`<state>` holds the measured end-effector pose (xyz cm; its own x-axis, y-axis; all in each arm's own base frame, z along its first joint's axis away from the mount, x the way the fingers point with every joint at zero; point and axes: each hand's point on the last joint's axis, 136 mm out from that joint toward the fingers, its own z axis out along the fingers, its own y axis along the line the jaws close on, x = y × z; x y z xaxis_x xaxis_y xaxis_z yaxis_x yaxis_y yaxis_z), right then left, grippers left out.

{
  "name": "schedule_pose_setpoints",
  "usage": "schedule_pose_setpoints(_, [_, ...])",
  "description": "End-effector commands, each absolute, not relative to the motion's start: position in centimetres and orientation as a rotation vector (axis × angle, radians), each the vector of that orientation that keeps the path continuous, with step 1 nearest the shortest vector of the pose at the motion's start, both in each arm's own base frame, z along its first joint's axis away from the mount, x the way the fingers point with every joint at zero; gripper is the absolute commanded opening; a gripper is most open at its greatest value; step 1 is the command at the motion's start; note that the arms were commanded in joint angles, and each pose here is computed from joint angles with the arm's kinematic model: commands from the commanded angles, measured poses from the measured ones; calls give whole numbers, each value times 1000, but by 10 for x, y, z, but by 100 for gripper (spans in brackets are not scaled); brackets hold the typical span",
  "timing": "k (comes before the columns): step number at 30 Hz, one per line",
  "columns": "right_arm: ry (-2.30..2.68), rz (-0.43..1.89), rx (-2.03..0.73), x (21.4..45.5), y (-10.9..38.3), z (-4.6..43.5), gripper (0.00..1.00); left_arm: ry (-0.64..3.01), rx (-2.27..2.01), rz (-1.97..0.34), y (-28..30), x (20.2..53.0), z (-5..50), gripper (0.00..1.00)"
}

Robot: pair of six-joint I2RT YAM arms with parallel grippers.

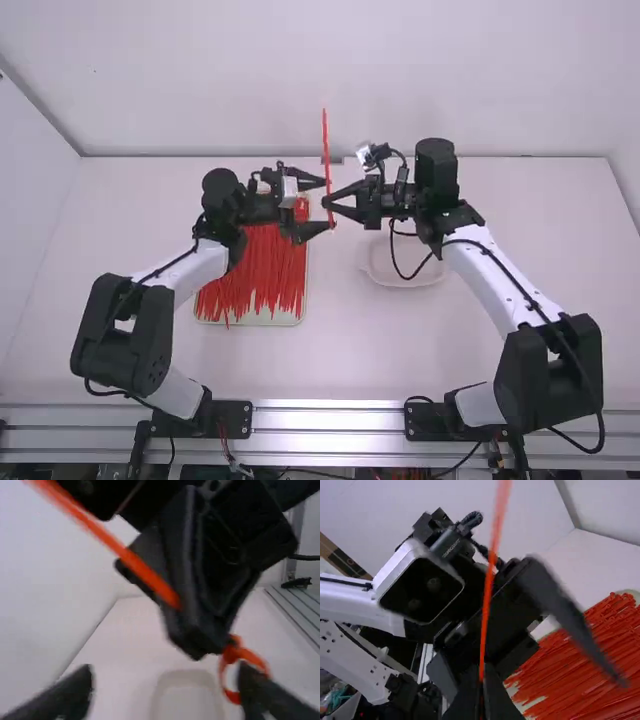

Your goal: Fasten the cable tie

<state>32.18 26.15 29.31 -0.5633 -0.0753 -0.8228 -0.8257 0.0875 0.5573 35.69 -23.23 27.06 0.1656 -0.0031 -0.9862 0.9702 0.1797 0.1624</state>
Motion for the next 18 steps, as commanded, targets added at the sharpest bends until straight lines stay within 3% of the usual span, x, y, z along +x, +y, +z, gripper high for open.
schedule_pose_setpoints(1, [1690,1461,-885,332,252,312,0,1153,1186,-1054,-240,341,261,99])
schedule_pose_setpoints(9, [1722,1425,-808,348,228,309,0,1181,1166,-1081,-240,341,261,99])
schedule_pose_setpoints(18, [1721,1432,-812,346,229,309,0,1189,1160,-1082,-238,343,261,99])
